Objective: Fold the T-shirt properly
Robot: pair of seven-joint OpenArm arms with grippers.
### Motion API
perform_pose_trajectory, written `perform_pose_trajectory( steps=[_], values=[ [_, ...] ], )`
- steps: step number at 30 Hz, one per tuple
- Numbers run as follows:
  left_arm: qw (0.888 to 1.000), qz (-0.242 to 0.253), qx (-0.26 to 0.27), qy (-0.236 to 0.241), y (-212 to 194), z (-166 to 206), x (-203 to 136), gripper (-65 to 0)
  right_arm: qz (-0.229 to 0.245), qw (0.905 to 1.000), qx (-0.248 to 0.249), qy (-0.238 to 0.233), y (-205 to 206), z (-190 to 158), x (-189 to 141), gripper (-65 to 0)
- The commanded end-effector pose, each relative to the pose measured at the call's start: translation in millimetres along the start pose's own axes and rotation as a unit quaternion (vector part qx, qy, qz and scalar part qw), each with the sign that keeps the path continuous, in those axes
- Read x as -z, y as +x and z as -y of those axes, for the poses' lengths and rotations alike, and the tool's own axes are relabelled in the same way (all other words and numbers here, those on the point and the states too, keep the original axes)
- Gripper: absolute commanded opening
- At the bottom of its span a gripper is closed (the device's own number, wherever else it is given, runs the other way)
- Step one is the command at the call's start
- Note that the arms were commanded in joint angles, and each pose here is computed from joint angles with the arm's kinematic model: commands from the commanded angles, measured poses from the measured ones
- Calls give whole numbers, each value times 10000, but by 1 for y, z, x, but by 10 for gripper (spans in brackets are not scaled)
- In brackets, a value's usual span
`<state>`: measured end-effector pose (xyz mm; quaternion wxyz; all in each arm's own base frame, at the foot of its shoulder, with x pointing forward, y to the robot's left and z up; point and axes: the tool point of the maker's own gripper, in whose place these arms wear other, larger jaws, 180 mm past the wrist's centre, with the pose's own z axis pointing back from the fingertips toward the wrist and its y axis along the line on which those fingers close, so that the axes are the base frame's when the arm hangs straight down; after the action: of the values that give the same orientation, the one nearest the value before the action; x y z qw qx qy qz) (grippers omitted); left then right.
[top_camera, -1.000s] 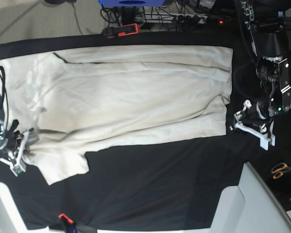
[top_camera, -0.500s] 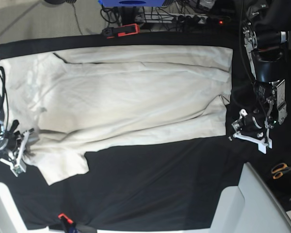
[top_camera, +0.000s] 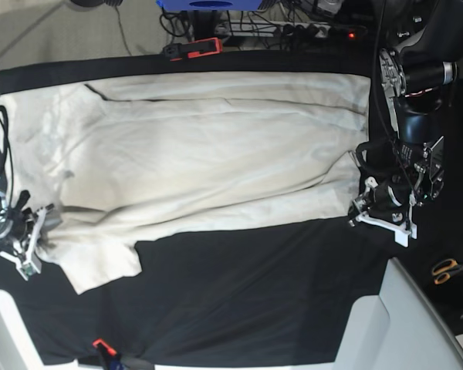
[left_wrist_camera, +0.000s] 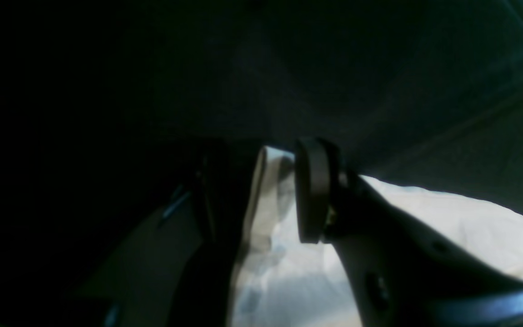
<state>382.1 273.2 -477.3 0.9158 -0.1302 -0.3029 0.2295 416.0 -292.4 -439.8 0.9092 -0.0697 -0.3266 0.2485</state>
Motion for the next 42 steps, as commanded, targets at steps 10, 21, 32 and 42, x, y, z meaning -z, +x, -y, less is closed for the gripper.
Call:
perform_pose_trajectory(
  steps=[10,21,32,42],
  values=[
    [9988,-118,464,-126,-10,24,10,-408,253,9995,-2,-205,19,21,-7,-650],
    [9993,-100,347,-15,-18,13,14,-650,252,9995,6,-197,19,20,-7,-650],
    [9977,378,555,-104,35,25,2,-650,286,9994,7,-205,23,20,-7,-650],
    [9920,560,1087,-302,76,53,-26,-650,877,9949,178,-465,59,36,-22,-650]
  ],
)
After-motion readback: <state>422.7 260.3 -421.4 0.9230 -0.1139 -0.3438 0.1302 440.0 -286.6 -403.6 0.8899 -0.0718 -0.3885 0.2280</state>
